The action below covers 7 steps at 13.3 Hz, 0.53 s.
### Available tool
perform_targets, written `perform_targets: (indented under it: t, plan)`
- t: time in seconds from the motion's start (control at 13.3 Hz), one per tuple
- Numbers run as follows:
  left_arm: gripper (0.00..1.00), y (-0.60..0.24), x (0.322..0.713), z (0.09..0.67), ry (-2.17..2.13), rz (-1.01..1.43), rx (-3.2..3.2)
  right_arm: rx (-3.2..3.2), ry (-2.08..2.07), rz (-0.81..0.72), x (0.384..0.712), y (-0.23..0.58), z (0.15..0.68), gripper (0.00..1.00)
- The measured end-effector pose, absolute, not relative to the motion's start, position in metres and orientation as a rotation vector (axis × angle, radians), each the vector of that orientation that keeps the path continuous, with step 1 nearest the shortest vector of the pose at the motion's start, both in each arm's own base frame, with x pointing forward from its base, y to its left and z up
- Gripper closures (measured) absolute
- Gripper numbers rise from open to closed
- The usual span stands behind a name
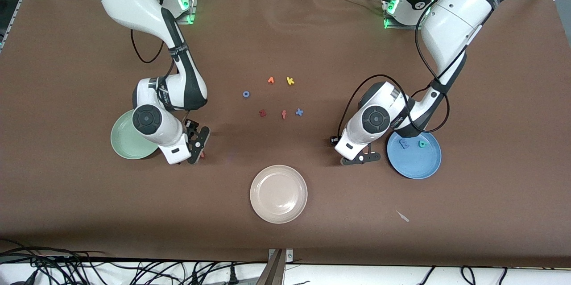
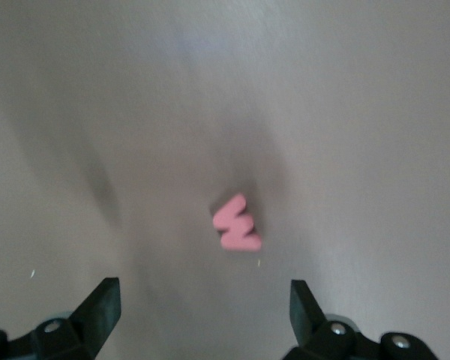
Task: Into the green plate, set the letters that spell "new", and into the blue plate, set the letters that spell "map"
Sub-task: 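Grasp the w with the right gripper while the left gripper grasps the a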
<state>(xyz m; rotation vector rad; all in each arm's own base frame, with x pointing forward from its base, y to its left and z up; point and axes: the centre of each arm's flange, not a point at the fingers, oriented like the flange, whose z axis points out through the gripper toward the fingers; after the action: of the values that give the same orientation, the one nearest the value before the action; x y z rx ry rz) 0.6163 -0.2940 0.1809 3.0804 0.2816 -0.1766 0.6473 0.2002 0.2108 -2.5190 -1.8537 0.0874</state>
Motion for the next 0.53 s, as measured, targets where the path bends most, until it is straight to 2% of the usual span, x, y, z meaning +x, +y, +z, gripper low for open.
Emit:
perform_targets:
  t: [0.38,0.45,0.53]
  plan:
    - [0.52,-0.294,0.612,0.172,0.283,-0.198,3.083,-2.396,-1.941,0.078,0.66,0.189,0.178,0.01]
    - [0.56,-0.293,0.612,0.172,0.283,-0.198,3.083,-2.387,-1.954,0.077,0.661,0.189,0.176,0.03]
    - [0.68,-0.293,0.612,0.173,0.284,-0.199,3.085,-2.377,-1.969,0.07,0.663,0.191,0.177,0.04]
